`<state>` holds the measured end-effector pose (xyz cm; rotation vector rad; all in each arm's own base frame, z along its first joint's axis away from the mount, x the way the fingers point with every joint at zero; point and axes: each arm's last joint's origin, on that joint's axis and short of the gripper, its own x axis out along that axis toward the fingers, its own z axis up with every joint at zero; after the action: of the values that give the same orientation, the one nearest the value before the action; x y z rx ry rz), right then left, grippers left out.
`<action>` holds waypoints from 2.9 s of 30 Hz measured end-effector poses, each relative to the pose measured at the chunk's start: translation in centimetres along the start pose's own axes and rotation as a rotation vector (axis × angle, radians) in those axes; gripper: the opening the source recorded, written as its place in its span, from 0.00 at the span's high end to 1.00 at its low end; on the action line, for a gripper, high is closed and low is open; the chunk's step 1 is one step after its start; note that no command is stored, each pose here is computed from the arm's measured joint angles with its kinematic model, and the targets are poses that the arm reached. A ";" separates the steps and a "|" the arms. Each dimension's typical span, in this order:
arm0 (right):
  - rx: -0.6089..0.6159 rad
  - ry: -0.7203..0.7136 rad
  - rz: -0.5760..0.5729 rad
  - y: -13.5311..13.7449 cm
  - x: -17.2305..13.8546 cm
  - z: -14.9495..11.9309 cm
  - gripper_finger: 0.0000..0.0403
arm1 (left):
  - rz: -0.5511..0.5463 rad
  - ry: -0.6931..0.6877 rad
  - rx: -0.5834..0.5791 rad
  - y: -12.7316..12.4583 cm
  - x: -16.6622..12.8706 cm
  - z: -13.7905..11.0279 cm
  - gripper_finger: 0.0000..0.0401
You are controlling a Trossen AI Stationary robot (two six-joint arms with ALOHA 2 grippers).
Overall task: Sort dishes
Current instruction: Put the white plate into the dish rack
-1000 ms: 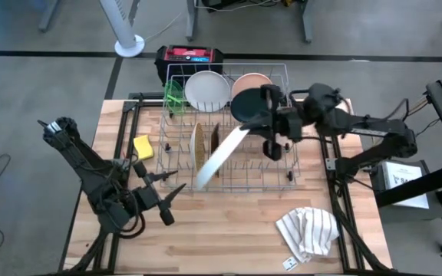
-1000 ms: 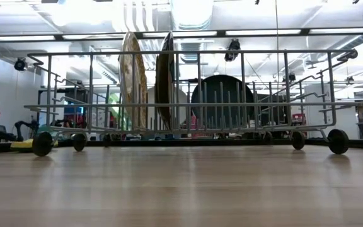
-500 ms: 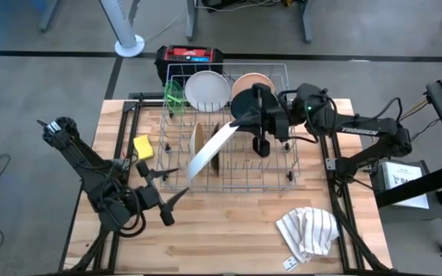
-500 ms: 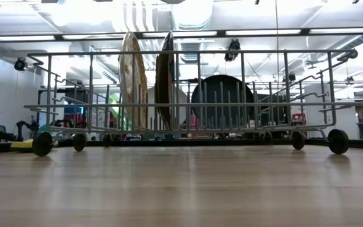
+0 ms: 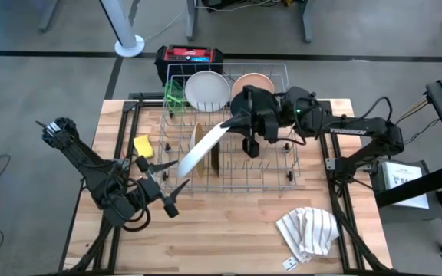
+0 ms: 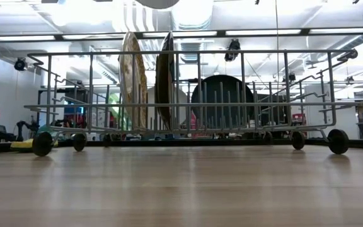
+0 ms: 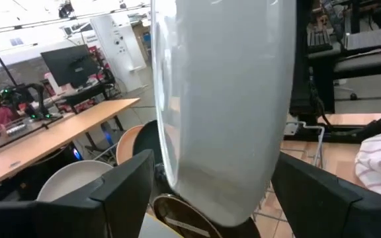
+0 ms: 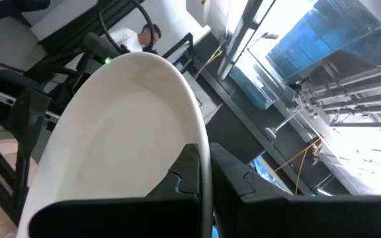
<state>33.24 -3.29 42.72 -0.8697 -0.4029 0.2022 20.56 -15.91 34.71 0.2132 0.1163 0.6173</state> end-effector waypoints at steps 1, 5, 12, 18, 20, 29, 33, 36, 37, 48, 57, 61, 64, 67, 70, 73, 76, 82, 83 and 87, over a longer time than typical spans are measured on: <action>0.002 -0.005 -0.004 0.1 0.2 -0.2 1.00 | 0.000 0.000 0.001 0.0 0.0 0.0 0.29; 0.028 -0.053 -0.011 0.5 0.9 -1.0 1.00 | 0.008 0.001 0.002 -0.2 0.1 -0.1 0.29; 0.093 -0.071 0.015 1.5 1.9 -2.6 1.00 | 0.017 0.000 -0.009 -0.2 0.1 -0.1 0.34; 0.112 -0.059 0.018 1.8 2.2 -3.2 1.00 | 0.019 0.000 -0.006 -0.2 0.1 -0.1 0.46; 0.119 -0.057 0.016 1.8 2.2 -3.2 1.00 | 0.019 0.000 -0.006 -0.2 0.1 -0.1 0.51; 0.129 -0.030 -0.009 1.8 2.2 -3.4 1.00 | 0.137 -0.001 -0.007 0.0 0.1 -0.2 0.74; 0.125 -0.001 -0.037 1.8 2.3 -3.6 1.00 | 0.190 -0.003 -0.013 0.1 0.1 -0.2 0.80; 0.131 0.025 -0.057 1.9 2.3 -3.7 1.00 | 0.216 -0.003 -0.015 0.1 0.1 -0.2 0.81; 0.134 0.035 -0.056 1.9 2.3 -3.8 0.99 | 0.218 -0.004 -0.018 0.2 0.1 -0.2 0.81; 0.192 0.114 -0.052 2.3 2.3 -4.4 0.80 | 0.202 0.001 0.015 0.2 0.2 -0.2 0.82; 0.231 0.192 -0.100 2.3 2.2 -4.8 0.68 | 0.207 0.001 0.001 0.7 0.2 0.0 0.82; 0.252 0.264 -0.101 2.6 2.1 -5.3 0.63 | 0.191 0.001 -0.002 1.1 0.2 0.2 0.82; 0.264 0.282 -0.118 2.7 2.1 -5.4 0.60 | 0.197 0.001 -0.006 1.5 0.1 0.4 0.84; 0.266 0.279 -0.123 2.6 2.1 -5.4 0.57 | 0.219 0.002 -0.012 1.9 0.2 0.5 0.86; 0.267 0.282 -0.119 2.6 2.1 -5.4 0.57 | 0.225 0.003 -0.012 2.0 0.3 0.5 0.87; 0.269 0.291 -0.117 2.6 2.1 -5.5 0.57 | 0.227 0.005 -0.015 2.1 0.5 0.6 0.87; 0.269 0.314 -0.134 2.6 2.0 -5.6 0.56 | 0.229 0.005 -0.019 2.2 0.6 0.6 0.87; 0.270 0.334 -0.140 2.5 1.9 -5.8 0.52 | 0.226 0.006 -0.017 2.5 0.6 0.7 0.87; 0.267 0.335 -0.139 2.6 1.9 -5.8 0.52 | 0.226 0.006 -0.015 2.5 0.6 0.7 0.87; 0.273 0.338 -0.138 2.6 1.9 -5.8 0.49 | 0.223 0.007 -0.009 2.5 0.6 0.7 0.87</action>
<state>37.39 -5.09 37.89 -0.5896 -0.1136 -0.0194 19.73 -13.72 35.92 0.2174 0.0972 0.8405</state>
